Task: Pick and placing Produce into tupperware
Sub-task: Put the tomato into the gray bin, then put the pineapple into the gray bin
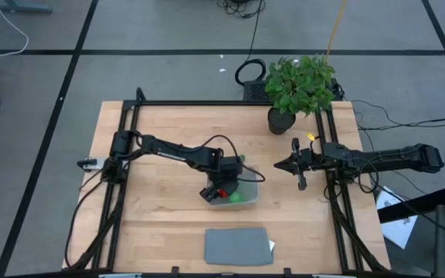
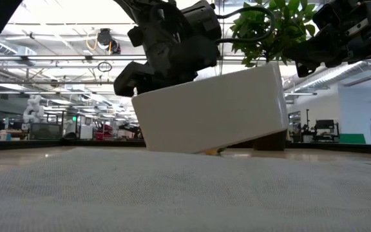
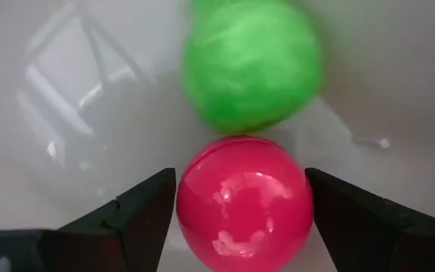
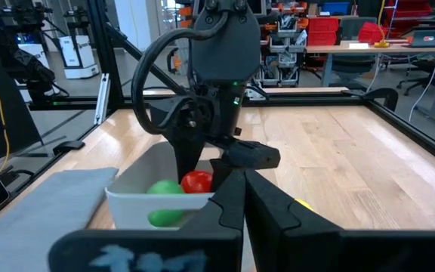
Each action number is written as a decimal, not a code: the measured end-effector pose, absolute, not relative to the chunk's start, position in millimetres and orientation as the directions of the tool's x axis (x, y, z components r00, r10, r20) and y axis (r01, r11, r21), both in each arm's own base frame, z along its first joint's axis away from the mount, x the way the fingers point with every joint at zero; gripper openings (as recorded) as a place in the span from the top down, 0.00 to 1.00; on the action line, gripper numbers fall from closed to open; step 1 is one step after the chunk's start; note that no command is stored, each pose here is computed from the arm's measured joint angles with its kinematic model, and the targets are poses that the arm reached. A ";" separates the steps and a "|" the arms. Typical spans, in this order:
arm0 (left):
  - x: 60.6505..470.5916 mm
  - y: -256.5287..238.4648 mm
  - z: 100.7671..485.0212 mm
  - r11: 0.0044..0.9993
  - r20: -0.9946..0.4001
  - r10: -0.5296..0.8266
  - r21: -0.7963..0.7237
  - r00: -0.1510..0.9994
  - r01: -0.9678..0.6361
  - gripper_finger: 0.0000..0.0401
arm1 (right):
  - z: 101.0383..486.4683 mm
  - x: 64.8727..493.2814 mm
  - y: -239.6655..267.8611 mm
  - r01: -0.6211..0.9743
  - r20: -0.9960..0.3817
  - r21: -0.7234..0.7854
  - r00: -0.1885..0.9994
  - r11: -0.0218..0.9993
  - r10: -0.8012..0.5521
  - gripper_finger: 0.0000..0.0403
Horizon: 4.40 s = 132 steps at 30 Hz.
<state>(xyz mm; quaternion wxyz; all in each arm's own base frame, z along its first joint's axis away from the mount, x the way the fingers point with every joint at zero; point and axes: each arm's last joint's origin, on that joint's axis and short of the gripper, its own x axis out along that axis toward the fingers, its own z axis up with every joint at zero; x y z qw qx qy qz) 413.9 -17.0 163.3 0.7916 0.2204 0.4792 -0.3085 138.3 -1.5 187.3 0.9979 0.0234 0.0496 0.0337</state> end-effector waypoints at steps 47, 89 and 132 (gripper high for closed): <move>372.0 5.0 330.8 0.909 -0.805 -0.109 0.156 0.583 0.385 0.99 | 187.3 138.3 -1.4 -0.065 -0.097 0.058 0.993 0.996 0.071 1.00; 202.1 34.0 242.7 0.978 -0.260 0.207 0.067 0.943 -0.196 0.99 | 188.0 138.4 -1.3 -0.067 -0.090 0.072 0.993 0.995 0.073 1.00; 110.6 27.9 195.5 0.987 -0.010 0.152 0.057 0.988 -0.151 1.00 | 188.8 138.4 -1.5 -0.064 -0.082 0.067 0.994 0.996 0.069 1.00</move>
